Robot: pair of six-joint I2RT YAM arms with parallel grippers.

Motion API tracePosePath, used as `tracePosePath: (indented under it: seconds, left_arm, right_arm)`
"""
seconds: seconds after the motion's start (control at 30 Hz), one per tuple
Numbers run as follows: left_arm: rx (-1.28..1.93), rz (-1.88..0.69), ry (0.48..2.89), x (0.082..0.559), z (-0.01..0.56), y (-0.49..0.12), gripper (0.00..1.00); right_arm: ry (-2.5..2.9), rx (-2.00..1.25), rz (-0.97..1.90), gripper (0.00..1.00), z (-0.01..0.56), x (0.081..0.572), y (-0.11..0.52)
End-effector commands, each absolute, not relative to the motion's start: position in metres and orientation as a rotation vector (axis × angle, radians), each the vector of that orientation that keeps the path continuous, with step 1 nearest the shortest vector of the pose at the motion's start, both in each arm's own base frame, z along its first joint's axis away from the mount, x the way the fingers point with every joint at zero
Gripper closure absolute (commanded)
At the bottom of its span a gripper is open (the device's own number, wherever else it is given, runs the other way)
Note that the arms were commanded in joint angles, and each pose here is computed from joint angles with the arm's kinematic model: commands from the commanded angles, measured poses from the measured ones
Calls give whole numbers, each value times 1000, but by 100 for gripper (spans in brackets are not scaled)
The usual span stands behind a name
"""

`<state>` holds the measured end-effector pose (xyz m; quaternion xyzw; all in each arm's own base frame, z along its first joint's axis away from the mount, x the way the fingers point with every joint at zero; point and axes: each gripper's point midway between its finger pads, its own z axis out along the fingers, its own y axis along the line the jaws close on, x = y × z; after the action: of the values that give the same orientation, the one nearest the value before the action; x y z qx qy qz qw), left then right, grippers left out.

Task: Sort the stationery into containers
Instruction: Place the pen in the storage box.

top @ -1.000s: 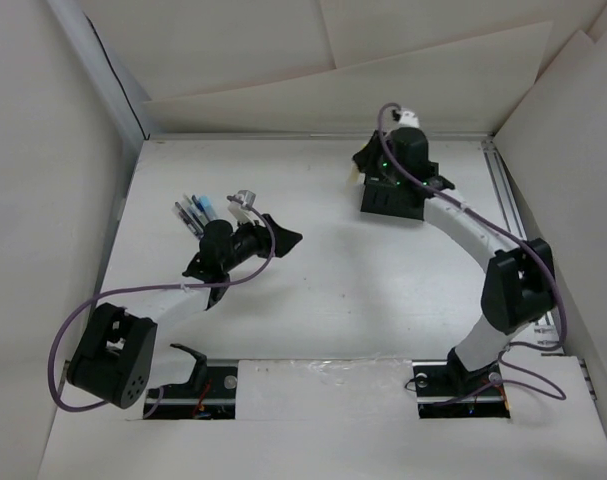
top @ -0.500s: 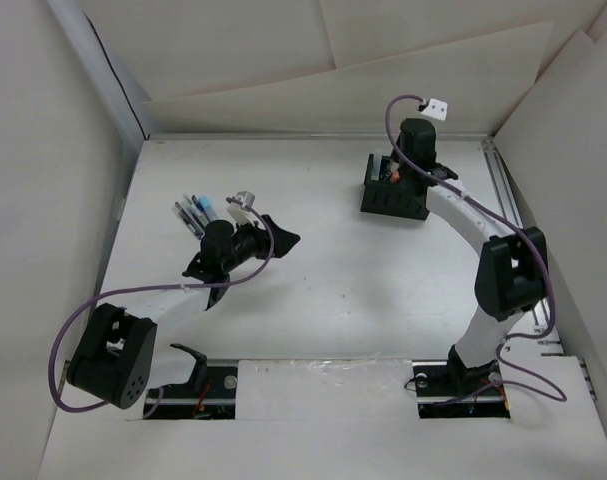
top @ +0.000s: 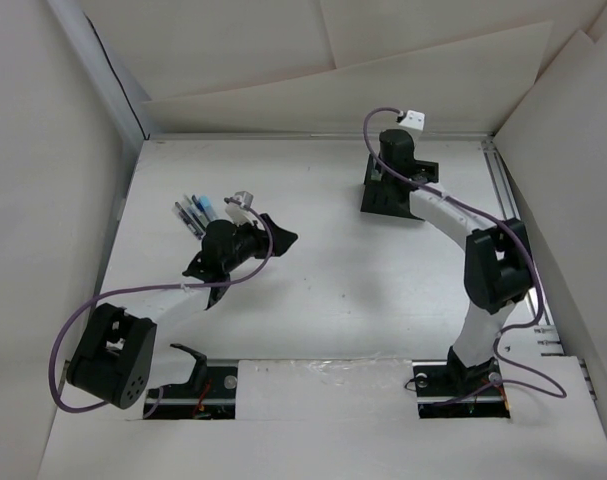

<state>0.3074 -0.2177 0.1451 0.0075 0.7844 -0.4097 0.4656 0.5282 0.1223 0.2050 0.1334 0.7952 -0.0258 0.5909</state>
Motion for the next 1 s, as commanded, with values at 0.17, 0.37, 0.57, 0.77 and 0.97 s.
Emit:
tracePosePath:
  seconds: [0.17,0.37,0.57,0.77,0.97]
  left_arm:
    - [-304,-679,1903,340,157,-164,41]
    - [-488,-540,1900,347,153,-136,41]
    - [-679,-357,1882,355,148,-100,42]
    - [-883,-186,1885,373,146,-72,47]
    - [-1070,-3,1903,410,138,-53,53]
  right_arm:
    - [1834,394,-70,65,186,521,122]
    - [1758,401,11,17,235,502,127]
    - [1701,376,131,9,285,470,133]
    - [1725,320,256,33,294,437,142]
    - [1761,228,410,100,289,404,158]
